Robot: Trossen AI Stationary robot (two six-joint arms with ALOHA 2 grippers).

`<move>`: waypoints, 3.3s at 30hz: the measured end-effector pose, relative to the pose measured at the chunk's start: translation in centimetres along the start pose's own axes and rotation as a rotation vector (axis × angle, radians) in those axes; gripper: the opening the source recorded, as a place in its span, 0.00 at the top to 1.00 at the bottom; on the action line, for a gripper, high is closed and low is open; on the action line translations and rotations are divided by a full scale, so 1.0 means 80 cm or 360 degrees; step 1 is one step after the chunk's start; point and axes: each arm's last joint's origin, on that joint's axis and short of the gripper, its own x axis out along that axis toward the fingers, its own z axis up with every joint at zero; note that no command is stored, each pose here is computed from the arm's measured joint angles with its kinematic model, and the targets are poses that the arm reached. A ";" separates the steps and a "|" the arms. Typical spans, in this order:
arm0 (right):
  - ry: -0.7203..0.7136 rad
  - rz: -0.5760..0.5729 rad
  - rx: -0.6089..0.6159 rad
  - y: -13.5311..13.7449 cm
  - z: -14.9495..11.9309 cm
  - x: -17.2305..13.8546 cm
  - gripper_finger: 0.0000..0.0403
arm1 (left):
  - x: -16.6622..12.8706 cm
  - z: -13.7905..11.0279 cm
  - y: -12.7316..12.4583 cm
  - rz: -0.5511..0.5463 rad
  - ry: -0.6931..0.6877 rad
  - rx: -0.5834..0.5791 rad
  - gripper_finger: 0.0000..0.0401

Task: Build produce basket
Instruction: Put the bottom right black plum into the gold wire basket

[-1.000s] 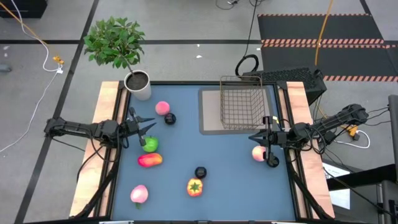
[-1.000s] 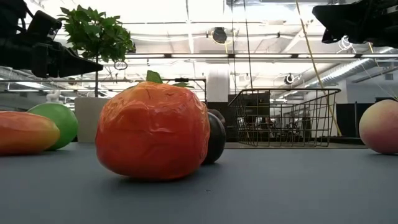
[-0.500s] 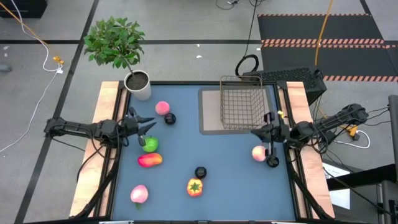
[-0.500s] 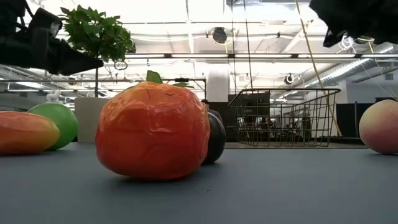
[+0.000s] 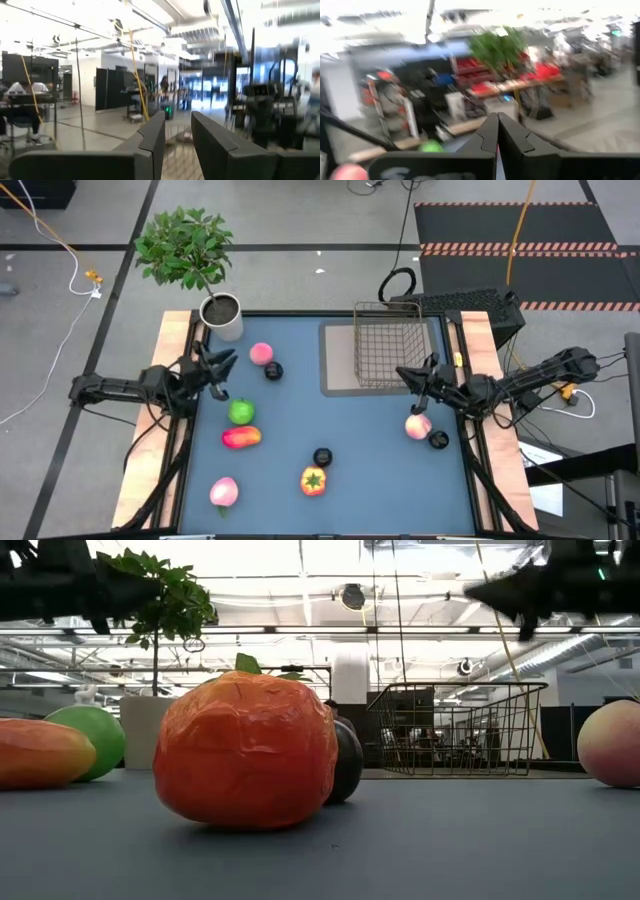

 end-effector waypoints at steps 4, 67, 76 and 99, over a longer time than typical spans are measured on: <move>0.0030 0.0175 -0.0007 0.018 0.018 0.021 1.00 | 0.000 0.005 0.001 0.0014 -0.0056 -0.0149 0.76; 0.0170 0.0027 -0.0189 0.048 -0.005 0.050 0.73 | 0.004 0.000 0.028 0.0578 0.0015 0.0195 0.76; 0.0232 0.0158 -0.0159 0.054 -0.014 0.066 0.73 | 0.005 0.002 0.025 0.0438 -0.0032 0.0107 0.76; 0.0634 -0.0230 -0.0290 0.068 0.040 0.104 0.48 | 0.009 -0.032 -0.001 -0.0333 0.0325 -0.0015 0.68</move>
